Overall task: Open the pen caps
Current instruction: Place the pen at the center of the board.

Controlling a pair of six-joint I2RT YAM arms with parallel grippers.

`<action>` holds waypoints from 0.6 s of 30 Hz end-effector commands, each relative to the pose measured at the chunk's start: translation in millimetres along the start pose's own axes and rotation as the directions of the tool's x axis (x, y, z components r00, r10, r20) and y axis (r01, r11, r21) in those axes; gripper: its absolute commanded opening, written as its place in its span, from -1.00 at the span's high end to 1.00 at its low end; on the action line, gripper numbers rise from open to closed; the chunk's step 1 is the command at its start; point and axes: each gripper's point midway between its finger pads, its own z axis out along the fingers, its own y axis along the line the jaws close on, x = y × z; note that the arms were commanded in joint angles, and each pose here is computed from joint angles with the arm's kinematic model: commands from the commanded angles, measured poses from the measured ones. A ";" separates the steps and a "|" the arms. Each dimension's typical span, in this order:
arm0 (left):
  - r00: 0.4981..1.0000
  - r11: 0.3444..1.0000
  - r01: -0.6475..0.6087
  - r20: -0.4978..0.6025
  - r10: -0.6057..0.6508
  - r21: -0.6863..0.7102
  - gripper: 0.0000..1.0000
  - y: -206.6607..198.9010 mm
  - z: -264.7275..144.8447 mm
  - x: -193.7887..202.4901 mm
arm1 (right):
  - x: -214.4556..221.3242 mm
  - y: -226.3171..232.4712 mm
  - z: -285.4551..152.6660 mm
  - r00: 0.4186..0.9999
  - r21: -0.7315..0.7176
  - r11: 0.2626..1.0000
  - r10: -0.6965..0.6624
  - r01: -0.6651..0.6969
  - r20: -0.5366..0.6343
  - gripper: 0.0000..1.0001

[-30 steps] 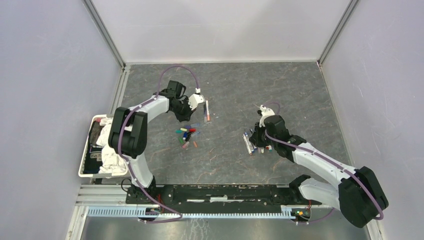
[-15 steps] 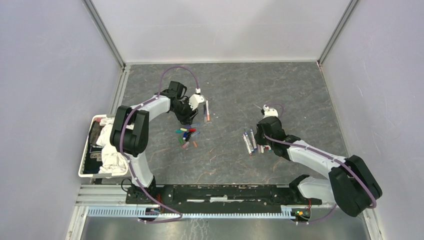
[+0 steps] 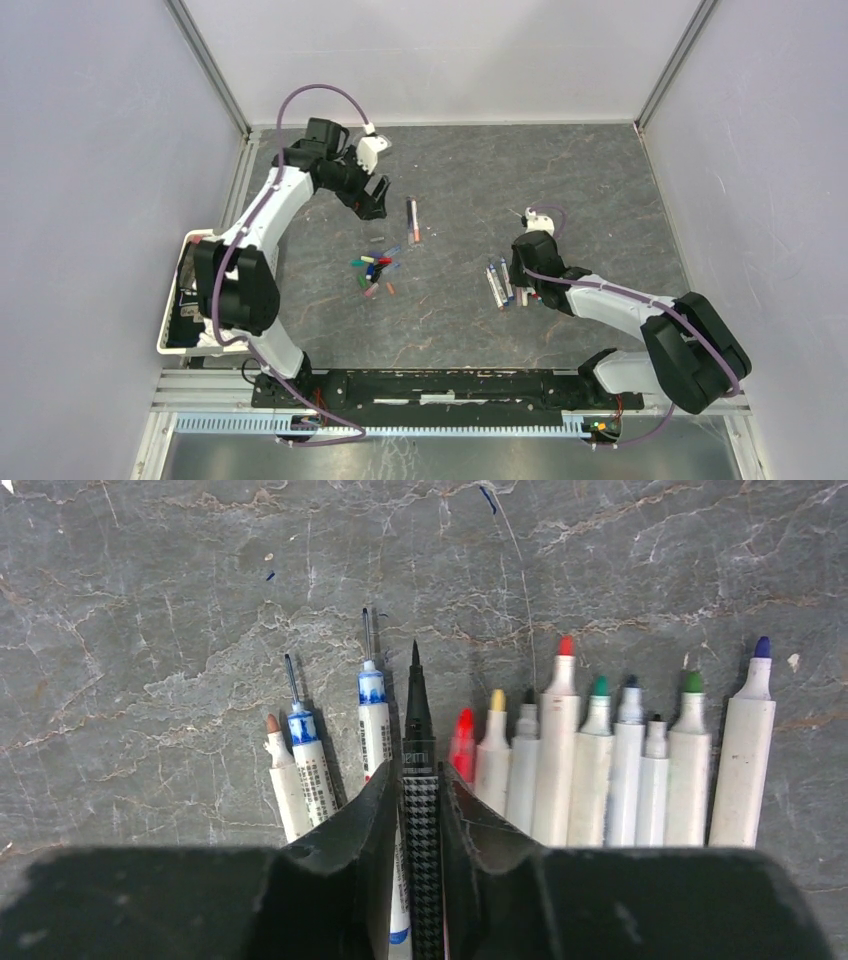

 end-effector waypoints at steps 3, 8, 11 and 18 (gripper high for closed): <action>0.991 0.992 0.126 0.048 -0.127 0.026 -1.00 -21.7 -37.8 -10.3 | -21.6 6.0 -0.1 0.998 0.005 0.999 0.039 -0.039 0.053 0.42; 0.989 0.991 0.131 0.059 -0.133 0.033 -1.00 -25.0 -50.8 -22.2 | -23.0 6.5 -4.7 0.998 0.000 0.999 0.041 -0.041 0.055 0.40; 0.991 0.992 0.119 0.052 -0.120 0.030 -1.00 -25.5 -58.0 -23.0 | -31.2 6.4 -12.1 0.995 -0.004 0.999 0.051 -0.051 0.084 0.45; 0.963 0.978 0.193 0.206 -0.175 -0.072 -1.00 10.2 -99.2 -41.7 | -77.1 49.4 -36.3 0.984 -0.053 0.998 -0.027 0.036 0.174 0.44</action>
